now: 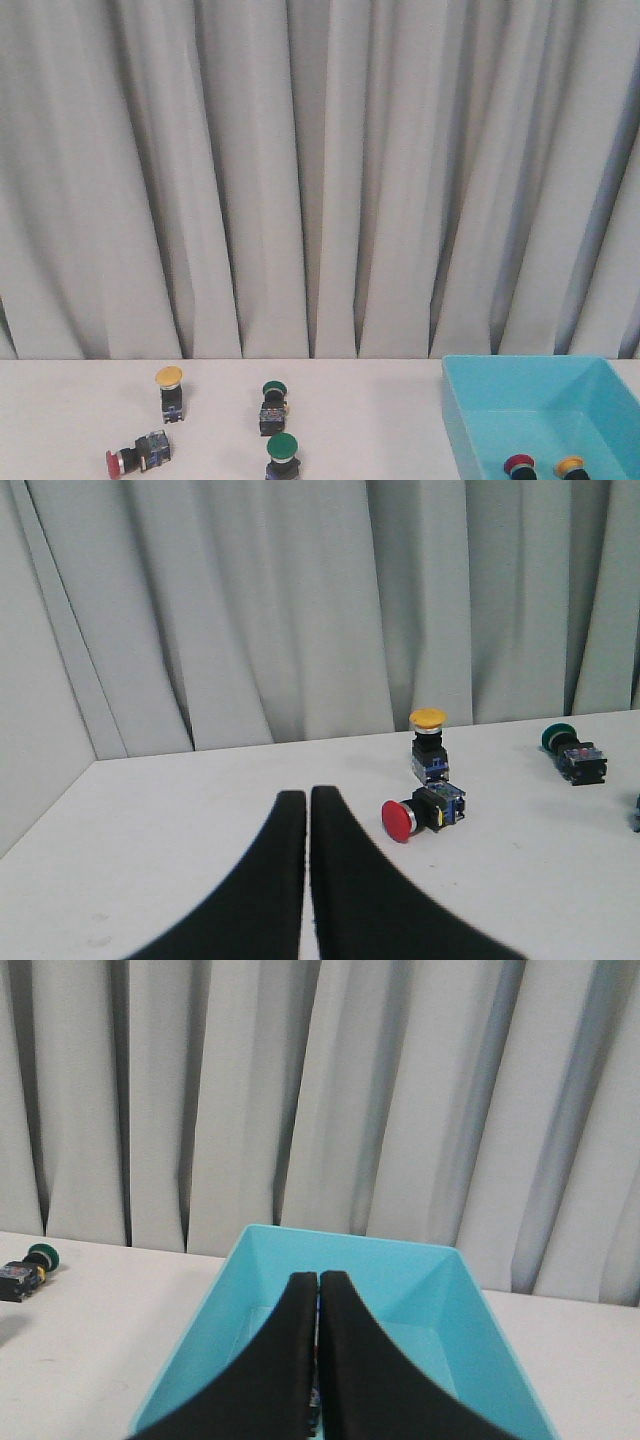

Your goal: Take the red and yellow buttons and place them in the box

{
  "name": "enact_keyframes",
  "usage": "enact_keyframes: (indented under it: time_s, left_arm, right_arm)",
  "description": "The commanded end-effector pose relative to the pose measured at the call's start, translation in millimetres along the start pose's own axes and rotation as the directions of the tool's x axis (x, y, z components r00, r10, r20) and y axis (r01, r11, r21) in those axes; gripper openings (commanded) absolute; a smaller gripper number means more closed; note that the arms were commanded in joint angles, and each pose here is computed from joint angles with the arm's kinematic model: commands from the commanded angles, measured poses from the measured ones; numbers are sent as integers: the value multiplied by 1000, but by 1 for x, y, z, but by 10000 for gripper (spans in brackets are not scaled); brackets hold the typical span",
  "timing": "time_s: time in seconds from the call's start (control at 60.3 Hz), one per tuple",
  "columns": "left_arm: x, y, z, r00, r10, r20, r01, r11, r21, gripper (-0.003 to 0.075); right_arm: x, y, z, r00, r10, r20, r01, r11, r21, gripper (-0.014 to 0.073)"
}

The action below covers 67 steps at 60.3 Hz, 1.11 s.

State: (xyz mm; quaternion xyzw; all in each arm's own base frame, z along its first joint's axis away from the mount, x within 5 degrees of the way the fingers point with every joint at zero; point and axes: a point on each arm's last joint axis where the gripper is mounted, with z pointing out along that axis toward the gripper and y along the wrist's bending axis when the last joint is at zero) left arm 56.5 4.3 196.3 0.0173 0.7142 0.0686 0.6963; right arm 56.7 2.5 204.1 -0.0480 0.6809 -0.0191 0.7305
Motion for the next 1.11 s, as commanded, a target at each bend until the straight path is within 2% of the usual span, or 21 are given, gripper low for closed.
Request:
enact_keyframes:
  time_s: [0.0, 0.282, 0.497, 1.094]
  left_arm:
    - [-6, 0, -1, 996, -18, 82, 18, 1000, -5, -6]
    - [-6, 0, -1, 996, -18, 82, 18, 1000, -5, -6]
    - [-6, 0, -1, 996, -18, 82, 18, 1000, -5, -6]
    - [-6, 0, -1, 996, -18, 82, 18, 1000, -5, -6]
  right_arm:
    - [-3, 0, -1, 996, 36, 77, -36, 999, 4, -5]
    - [-2, 0, -1, 996, 60, 73, -60, 998, 2, -5]
    - [-2, -2, -1, 997, 41, 71, -43, 998, 34, -5]
    - [-2, -2, -1, 997, 41, 71, -43, 998, 34, -5]
